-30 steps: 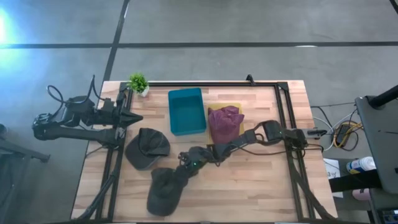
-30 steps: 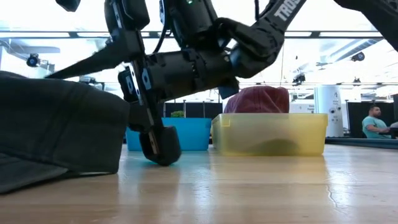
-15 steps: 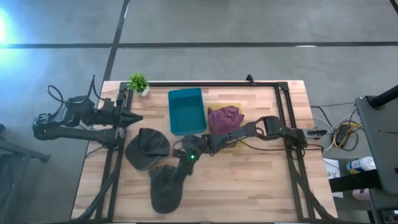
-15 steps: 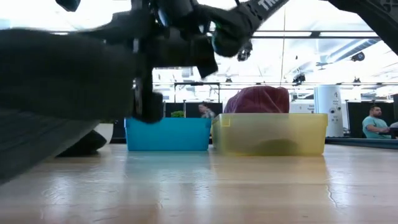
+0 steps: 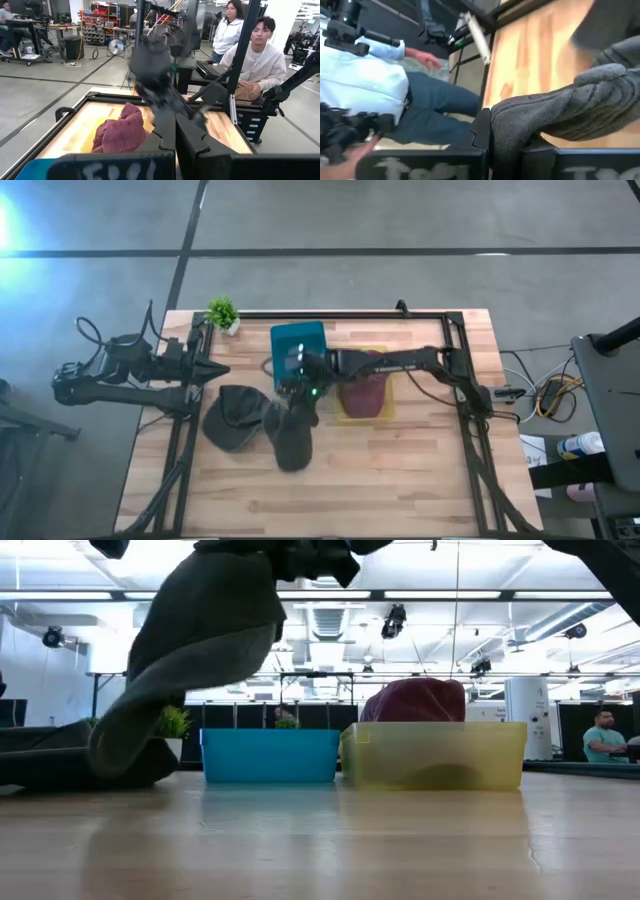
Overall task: Pick & Place hat
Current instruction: Put the top black cap into the blue bin
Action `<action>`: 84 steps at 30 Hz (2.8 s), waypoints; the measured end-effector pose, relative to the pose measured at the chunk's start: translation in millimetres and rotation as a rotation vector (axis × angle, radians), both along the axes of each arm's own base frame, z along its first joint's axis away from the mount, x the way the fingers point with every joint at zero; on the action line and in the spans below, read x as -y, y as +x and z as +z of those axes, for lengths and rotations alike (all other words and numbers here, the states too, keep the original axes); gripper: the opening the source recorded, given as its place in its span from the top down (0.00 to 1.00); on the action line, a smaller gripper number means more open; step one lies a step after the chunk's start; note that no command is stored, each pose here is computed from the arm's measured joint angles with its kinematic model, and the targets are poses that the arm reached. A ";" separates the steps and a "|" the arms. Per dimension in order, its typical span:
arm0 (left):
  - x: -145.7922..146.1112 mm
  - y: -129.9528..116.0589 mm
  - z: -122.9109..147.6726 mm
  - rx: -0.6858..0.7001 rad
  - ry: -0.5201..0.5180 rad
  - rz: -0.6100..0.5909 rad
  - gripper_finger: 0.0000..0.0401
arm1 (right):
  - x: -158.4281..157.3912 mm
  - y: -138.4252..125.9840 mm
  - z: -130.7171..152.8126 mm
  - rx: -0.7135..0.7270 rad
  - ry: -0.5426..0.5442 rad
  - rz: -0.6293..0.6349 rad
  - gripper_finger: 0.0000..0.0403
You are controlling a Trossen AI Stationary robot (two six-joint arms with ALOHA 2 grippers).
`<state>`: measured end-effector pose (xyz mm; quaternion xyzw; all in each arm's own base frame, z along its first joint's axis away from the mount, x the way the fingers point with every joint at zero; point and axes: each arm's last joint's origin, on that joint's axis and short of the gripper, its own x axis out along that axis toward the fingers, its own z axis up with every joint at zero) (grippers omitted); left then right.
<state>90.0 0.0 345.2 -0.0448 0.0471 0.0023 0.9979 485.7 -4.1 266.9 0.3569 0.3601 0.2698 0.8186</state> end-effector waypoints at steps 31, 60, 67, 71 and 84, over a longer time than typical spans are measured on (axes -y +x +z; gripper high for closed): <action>0.0 -0.1 0.0 0.000 0.000 -0.001 1.00 | 191.2 -16.0 -16.4 0.047 -0.396 -0.131 0.98; 0.0 -0.1 0.0 0.000 0.000 0.000 1.00 | 214.8 -21.3 -58.6 -0.058 -0.524 -0.156 0.93; 0.0 -0.1 0.0 0.000 0.000 0.000 1.00 | 214.1 -21.4 -77.3 -0.111 -0.471 -0.214 0.75; 0.0 -0.1 0.0 0.000 0.000 -0.001 1.00 | 207.5 -16.2 -71.1 -0.120 -0.562 -0.250 0.66; 0.0 -0.1 0.0 0.000 0.000 0.000 1.00 | 200.8 -11.3 -33.1 -0.096 -0.759 -0.338 0.54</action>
